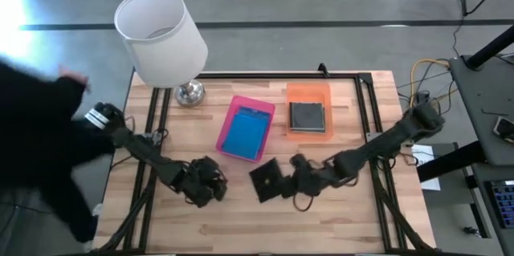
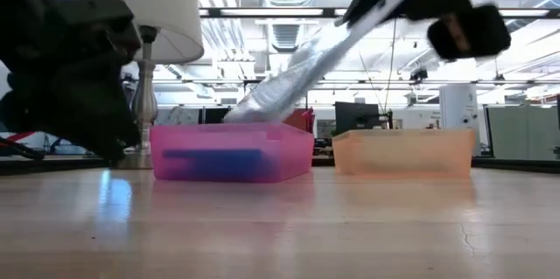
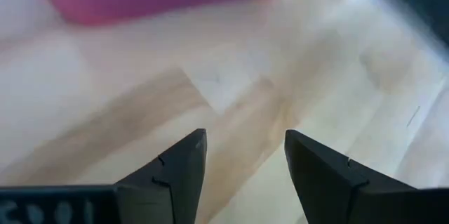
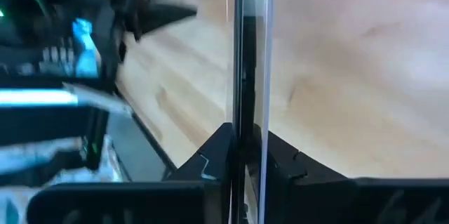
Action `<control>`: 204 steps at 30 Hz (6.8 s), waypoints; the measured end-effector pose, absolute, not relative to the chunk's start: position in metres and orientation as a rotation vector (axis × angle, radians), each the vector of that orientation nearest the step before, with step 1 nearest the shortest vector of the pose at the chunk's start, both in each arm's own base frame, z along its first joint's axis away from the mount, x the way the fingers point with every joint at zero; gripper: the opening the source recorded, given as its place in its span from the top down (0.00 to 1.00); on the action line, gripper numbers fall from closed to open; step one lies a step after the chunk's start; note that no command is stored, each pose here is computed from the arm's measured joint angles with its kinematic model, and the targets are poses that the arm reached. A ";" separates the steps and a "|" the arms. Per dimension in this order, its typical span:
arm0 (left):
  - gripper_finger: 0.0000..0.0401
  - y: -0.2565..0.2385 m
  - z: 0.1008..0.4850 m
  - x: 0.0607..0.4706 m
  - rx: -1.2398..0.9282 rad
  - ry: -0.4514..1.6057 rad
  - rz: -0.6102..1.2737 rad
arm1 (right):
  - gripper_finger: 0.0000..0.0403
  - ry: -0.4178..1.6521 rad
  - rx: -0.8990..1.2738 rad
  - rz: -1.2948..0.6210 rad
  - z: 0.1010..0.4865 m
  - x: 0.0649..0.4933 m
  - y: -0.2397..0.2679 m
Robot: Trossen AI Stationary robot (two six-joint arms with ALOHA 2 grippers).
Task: Pick & place jewel cases by type
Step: Put the black cd case into the orange bin, then return to Home Position
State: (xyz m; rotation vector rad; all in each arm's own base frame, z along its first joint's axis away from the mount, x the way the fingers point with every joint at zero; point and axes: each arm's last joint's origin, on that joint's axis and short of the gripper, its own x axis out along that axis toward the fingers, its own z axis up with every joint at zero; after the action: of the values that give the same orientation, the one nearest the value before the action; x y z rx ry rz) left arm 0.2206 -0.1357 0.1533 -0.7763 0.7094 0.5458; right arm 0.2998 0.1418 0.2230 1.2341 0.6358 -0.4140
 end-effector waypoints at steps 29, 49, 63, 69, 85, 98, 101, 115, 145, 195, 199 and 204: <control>0.55 -0.124 0.176 0.206 -0.900 0.480 0.566 | 0.94 0.366 1.257 -0.875 0.236 0.173 -0.041; 0.55 -0.126 0.180 0.209 -0.947 0.437 0.559 | 0.64 0.460 1.270 -0.980 0.205 0.172 -0.060; 0.55 -0.126 0.181 0.210 -0.950 0.434 0.556 | 0.52 0.760 0.887 -1.072 0.253 0.150 -0.048; 0.55 -0.127 0.187 0.215 -0.939 0.399 0.501 | 0.53 0.615 0.785 -0.835 0.294 0.173 -0.033; 0.55 -0.061 0.262 0.228 -0.932 0.114 0.269 | 0.56 0.464 0.724 -0.496 0.369 0.163 -0.018; 0.55 -0.062 0.298 0.220 -0.812 -0.057 -0.033 | 0.56 0.417 0.551 -0.050 0.398 0.142 -0.003; 0.55 -0.063 0.297 0.227 -0.785 -0.078 -0.067 | 0.56 0.366 0.531 0.001 0.385 0.144 -0.001; 0.55 -0.017 0.310 0.228 -0.583 -0.133 -0.238 | 0.56 0.064 0.464 0.211 0.362 0.144 0.007; 0.55 0.004 0.217 0.145 -0.562 -0.136 -0.105 | 0.54 -0.070 0.451 0.189 0.278 0.064 0.005; 0.55 0.018 0.174 0.105 -0.622 -0.110 0.145 | 0.55 -0.028 0.395 0.058 0.169 0.097 0.002; 0.55 0.017 0.179 0.100 -0.616 -0.174 0.123 | 0.55 -0.024 0.395 0.058 0.169 0.097 0.002; 0.55 0.016 0.185 0.094 -0.608 -0.248 0.100 | 0.55 -0.021 0.395 0.058 0.169 0.097 0.002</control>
State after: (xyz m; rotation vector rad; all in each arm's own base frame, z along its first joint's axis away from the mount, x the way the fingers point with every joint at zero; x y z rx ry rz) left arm 0.0939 0.0162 0.1850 -0.6082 -0.2484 0.0997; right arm 0.0970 0.0021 0.1688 0.3955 -0.0211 0.0580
